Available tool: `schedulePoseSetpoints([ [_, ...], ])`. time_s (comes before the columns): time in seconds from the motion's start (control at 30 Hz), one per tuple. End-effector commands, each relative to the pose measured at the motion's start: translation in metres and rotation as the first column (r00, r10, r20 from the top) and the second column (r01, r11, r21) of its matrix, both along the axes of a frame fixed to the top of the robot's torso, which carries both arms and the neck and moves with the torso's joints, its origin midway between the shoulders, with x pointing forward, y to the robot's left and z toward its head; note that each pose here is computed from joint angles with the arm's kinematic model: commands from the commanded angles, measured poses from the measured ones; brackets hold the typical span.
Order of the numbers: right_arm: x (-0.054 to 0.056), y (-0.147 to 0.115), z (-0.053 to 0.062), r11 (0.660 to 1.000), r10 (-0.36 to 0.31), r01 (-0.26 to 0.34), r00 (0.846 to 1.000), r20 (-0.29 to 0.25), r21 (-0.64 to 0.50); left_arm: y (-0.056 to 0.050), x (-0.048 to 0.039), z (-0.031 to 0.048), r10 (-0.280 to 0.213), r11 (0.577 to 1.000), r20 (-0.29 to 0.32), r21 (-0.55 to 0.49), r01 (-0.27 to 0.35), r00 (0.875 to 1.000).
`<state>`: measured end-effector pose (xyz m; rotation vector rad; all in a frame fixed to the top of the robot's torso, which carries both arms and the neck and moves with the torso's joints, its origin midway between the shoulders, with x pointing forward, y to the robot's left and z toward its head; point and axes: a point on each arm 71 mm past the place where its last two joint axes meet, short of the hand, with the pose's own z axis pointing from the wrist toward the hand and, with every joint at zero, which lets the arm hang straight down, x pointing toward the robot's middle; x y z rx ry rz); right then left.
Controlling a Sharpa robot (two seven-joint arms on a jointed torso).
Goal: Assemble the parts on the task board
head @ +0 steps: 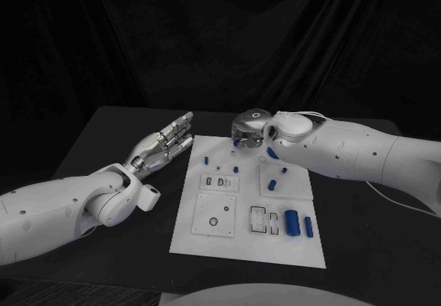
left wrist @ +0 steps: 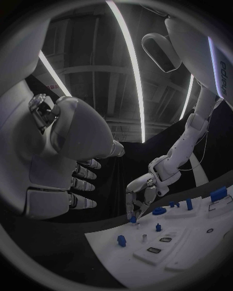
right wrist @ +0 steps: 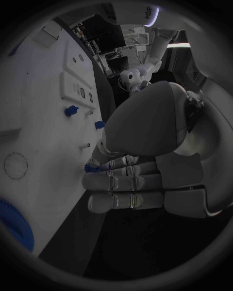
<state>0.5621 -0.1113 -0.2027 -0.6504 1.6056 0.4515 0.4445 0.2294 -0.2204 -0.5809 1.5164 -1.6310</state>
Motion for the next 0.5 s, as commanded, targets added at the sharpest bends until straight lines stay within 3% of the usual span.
schedulePoseSetpoints([
  [0.03,-0.0007,0.0009,-0.0020,1.000,-0.002,0.002,1.000,-0.004,-0.004,-0.0020,0.0003,0.0020,-0.016,1.000,0.005,-0.010,0.016,1.000],
  [0.3,0.0006,-0.0017,-0.0042,0.999,-0.035,0.035,0.999,-0.021,-0.024,-0.0012,0.0004,0.0017,-0.014,1.000,0.003,-0.008,0.014,1.000],
  [0.5,0.0022,-0.0090,0.0021,0.998,-0.049,0.049,0.998,0.039,0.026,0.0005,0.0004,0.0016,-0.011,1.000,0.002,-0.006,0.011,1.000],
])
